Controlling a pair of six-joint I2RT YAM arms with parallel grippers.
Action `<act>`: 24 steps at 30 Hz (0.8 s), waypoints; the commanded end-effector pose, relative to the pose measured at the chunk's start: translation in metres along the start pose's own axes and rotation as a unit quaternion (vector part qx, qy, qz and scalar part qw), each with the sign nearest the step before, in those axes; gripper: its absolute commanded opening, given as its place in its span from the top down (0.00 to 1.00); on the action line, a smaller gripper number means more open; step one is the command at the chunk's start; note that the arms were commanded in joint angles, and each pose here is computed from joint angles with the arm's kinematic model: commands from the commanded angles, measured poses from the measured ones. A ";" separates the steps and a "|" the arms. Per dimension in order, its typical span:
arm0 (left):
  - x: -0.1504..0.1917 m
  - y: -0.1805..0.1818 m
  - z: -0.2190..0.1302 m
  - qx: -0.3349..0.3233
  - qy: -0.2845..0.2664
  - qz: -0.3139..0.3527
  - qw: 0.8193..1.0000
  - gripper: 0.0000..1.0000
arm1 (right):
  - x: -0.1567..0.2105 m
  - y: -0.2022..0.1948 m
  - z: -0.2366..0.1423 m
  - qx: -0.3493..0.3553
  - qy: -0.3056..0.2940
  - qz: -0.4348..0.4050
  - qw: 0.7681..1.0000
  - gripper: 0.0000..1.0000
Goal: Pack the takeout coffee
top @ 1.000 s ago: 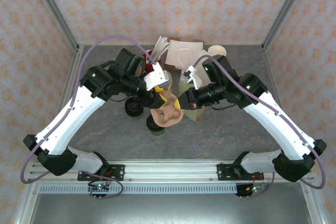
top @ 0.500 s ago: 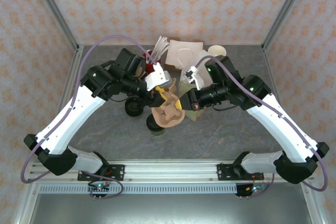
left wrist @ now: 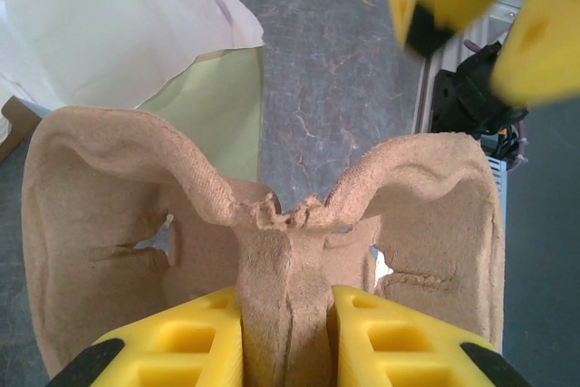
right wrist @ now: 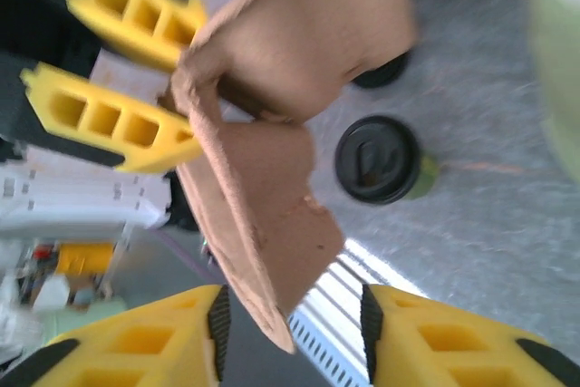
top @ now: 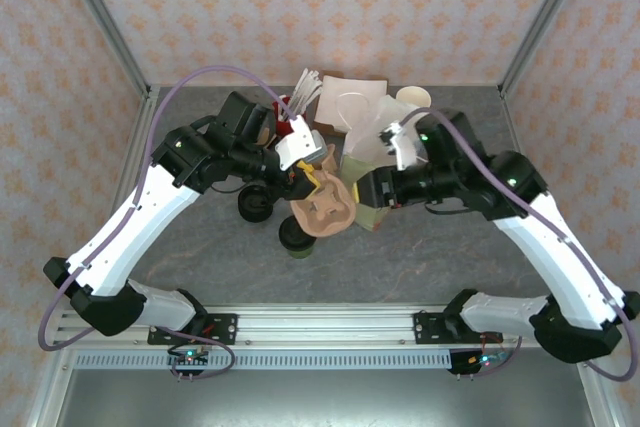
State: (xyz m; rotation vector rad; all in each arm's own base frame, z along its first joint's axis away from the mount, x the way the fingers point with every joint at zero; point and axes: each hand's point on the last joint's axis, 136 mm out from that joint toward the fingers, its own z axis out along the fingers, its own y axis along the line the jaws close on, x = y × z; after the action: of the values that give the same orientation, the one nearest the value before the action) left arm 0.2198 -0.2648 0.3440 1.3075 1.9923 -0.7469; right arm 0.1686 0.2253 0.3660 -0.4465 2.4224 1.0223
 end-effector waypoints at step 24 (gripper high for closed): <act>-0.034 0.004 -0.029 -0.048 -0.065 -0.003 0.997 0.75 | -0.064 -0.161 -0.007 0.401 -0.162 0.146 0.890 0.38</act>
State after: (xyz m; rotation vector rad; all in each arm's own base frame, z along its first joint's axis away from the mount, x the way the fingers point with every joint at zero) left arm 0.2293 -0.2636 0.3661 1.2146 1.9631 -0.7184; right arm 0.2896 0.1365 0.3095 0.2952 2.4107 0.1925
